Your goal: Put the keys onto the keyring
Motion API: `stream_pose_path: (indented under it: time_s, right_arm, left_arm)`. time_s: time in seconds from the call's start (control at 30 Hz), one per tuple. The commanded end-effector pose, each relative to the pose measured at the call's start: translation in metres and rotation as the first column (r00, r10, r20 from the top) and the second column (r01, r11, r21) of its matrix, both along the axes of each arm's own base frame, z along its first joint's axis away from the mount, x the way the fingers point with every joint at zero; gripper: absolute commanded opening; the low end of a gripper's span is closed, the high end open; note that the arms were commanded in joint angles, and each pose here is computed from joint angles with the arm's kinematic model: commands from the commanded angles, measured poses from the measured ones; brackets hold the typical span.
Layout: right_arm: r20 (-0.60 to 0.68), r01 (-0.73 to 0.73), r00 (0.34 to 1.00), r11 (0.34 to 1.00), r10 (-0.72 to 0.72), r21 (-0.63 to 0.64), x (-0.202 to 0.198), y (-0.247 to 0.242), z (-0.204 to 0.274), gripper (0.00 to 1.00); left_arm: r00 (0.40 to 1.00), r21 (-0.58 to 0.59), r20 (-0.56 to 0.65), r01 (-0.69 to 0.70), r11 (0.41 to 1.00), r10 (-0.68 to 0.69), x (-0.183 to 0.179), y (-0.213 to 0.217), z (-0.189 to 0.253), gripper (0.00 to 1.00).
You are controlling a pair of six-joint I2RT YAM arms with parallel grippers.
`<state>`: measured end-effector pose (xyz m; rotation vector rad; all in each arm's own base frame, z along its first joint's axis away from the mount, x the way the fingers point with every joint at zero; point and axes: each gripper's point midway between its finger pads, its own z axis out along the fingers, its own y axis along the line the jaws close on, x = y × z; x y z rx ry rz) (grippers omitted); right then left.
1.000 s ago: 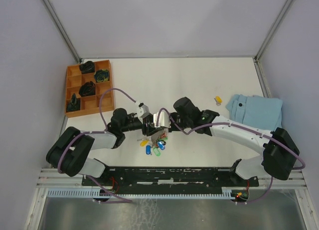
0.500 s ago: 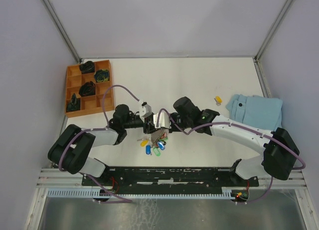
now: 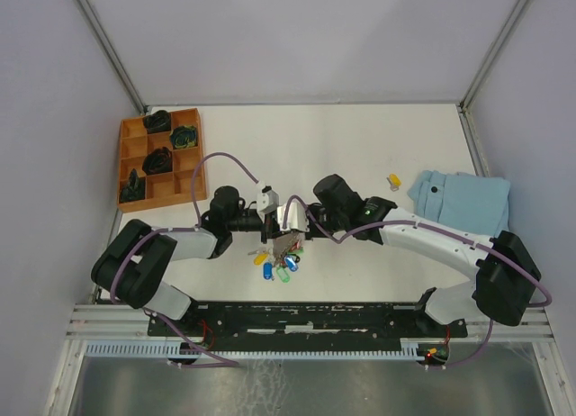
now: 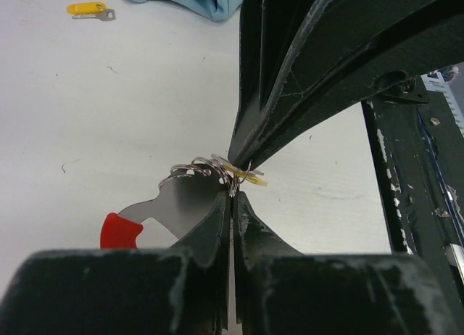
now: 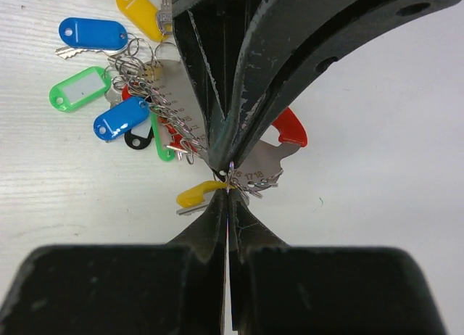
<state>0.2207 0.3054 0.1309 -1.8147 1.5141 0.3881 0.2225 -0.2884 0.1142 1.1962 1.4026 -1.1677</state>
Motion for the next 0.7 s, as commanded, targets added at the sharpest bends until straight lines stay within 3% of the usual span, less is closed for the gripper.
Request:
stream_pose_path:
  time_s: [0.0, 0.37, 0.67]
  right_arm:
    - [0.057, 0.018, 0.998, 0.997, -0.023, 0.076, 0.006, 0.003, 0.029, 0.01]
    - [0.000, 0.093, 0.996, 0.984, -0.094, 0.152, -0.005, 0.002, 0.002, 0.01]
    - [-0.068, 0.086, 0.995, 0.983, -0.076, 0.162, -0.017, 0.015, -0.025, 0.01]
  left_arm:
    - [0.996, -0.024, 0.081, -0.022, 0.999, 0.024, 0.010, -0.003, 0.018, 0.03]
    - [0.981, -0.110, 0.071, -0.170, 0.979, 0.178, 0.024, 0.004, 0.037, 0.03]
    - [0.976, -0.152, 0.059, -0.197, 0.968, 0.208, 0.026, 0.005, 0.042, 0.03]
